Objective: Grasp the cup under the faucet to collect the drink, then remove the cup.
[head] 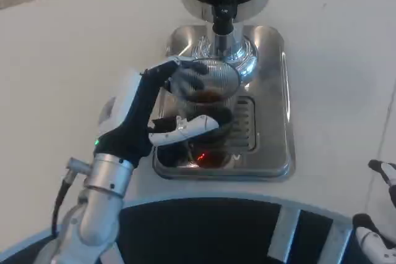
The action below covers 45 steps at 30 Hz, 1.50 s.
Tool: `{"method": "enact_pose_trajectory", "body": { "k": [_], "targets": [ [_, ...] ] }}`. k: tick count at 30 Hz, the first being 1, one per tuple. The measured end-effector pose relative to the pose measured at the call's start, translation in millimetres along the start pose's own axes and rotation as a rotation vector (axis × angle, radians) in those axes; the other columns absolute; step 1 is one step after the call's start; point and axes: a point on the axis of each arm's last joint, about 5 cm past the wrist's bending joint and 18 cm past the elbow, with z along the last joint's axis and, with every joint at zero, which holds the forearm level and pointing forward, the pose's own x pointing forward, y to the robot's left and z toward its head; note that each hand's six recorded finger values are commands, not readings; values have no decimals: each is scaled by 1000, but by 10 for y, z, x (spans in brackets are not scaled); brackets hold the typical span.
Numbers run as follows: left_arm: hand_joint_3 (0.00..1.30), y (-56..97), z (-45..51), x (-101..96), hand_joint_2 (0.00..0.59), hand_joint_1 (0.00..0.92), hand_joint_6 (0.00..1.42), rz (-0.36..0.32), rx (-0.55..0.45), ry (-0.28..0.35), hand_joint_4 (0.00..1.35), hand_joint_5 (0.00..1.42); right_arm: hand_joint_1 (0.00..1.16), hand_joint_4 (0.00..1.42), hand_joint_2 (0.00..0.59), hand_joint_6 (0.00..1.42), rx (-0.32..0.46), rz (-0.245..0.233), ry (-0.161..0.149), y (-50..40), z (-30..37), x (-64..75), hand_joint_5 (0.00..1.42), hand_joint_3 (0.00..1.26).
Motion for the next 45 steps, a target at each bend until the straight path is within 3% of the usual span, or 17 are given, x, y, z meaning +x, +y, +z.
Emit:
{"method": "enact_pose_trajectory", "body": {
  "k": [9, 16, 25, 39, 45],
  "targets": [
    [957, 286, -47, -219, 29, 592, 416, -4, -28, -19, 1134, 1285, 244, 0, 476, 0, -30, -10, -40, -26, 66, 69, 0, 20],
    [953, 534, -109, -444, 25, 593, 419, -16, -28, -6, 1134, 1271, 236, 0, 476, 0, -76, -19, -79, -59, 165, 151, 0, 16],
    [952, 752, -88, -651, 21, 598, 421, -14, -52, -21, 1134, 1271, 230, 0, 476, 0, -115, -8, -125, -62, 294, 217, 0, 15],
    [952, 914, -44, -900, 14, 600, 424, -55, -82, -49, 1134, 1271, 231, 0, 491, 0, -210, -7, -243, -64, 552, 289, 0, 5],
    [952, 975, 36, -1034, 12, 600, 426, -87, -91, -81, 1124, 1271, 231, 0, 491, 0, -267, 3, -295, -32, 642, 283, 0, 5]
  ]
}}
